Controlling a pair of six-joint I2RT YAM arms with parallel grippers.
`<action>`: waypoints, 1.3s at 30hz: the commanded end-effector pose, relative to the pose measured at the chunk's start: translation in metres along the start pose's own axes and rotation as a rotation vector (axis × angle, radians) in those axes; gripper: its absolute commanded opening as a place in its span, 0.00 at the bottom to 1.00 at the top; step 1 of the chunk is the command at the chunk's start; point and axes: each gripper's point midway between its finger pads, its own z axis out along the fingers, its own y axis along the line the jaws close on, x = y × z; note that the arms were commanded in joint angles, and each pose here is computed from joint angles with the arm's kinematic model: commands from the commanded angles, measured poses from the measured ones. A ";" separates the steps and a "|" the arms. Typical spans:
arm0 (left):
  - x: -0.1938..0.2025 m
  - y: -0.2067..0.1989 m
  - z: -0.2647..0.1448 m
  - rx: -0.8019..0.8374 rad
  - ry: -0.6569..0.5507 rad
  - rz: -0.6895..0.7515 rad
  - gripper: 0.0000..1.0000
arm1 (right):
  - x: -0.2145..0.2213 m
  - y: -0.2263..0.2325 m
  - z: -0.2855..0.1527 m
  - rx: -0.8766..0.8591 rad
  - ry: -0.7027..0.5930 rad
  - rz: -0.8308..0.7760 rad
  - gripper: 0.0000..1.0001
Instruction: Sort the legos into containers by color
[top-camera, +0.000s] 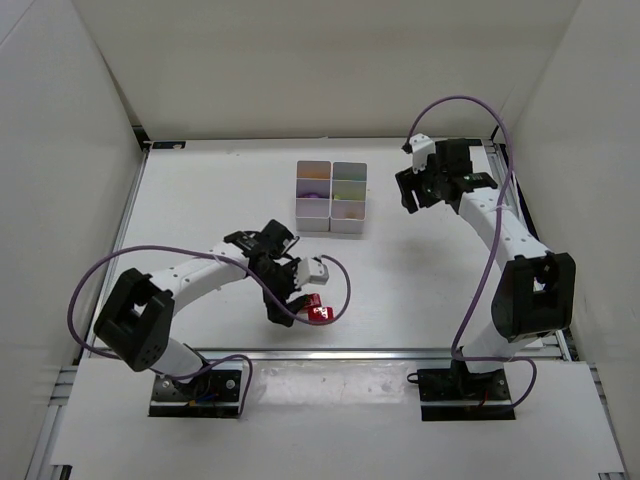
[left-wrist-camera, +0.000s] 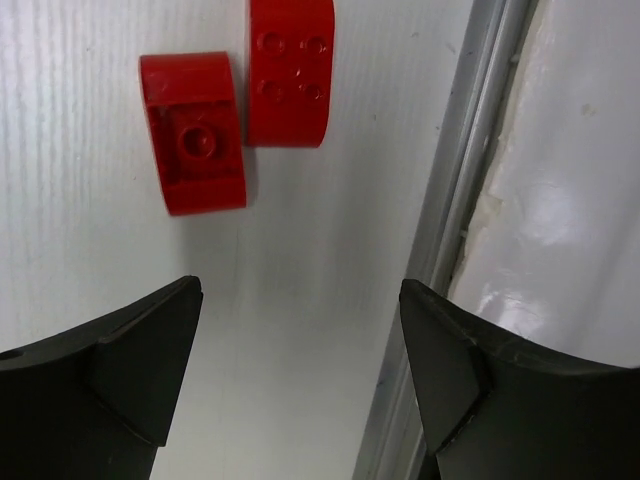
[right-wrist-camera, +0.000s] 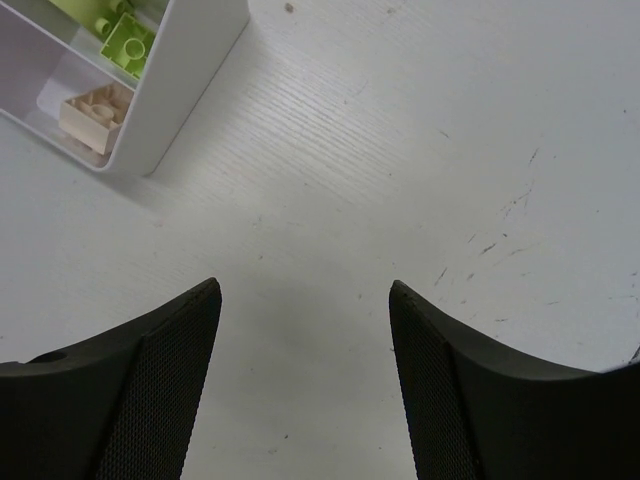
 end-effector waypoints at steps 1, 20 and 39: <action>-0.014 0.011 0.008 -0.121 -0.016 0.103 0.91 | -0.016 0.003 -0.012 -0.009 -0.062 -0.010 0.72; -0.036 0.049 0.051 -0.303 0.012 0.139 0.84 | -0.013 -0.003 -0.013 -0.012 -0.058 -0.027 0.72; -0.115 0.084 -0.057 -0.553 -0.227 0.120 0.28 | -0.016 -0.002 -0.005 -0.036 -0.067 -0.015 0.72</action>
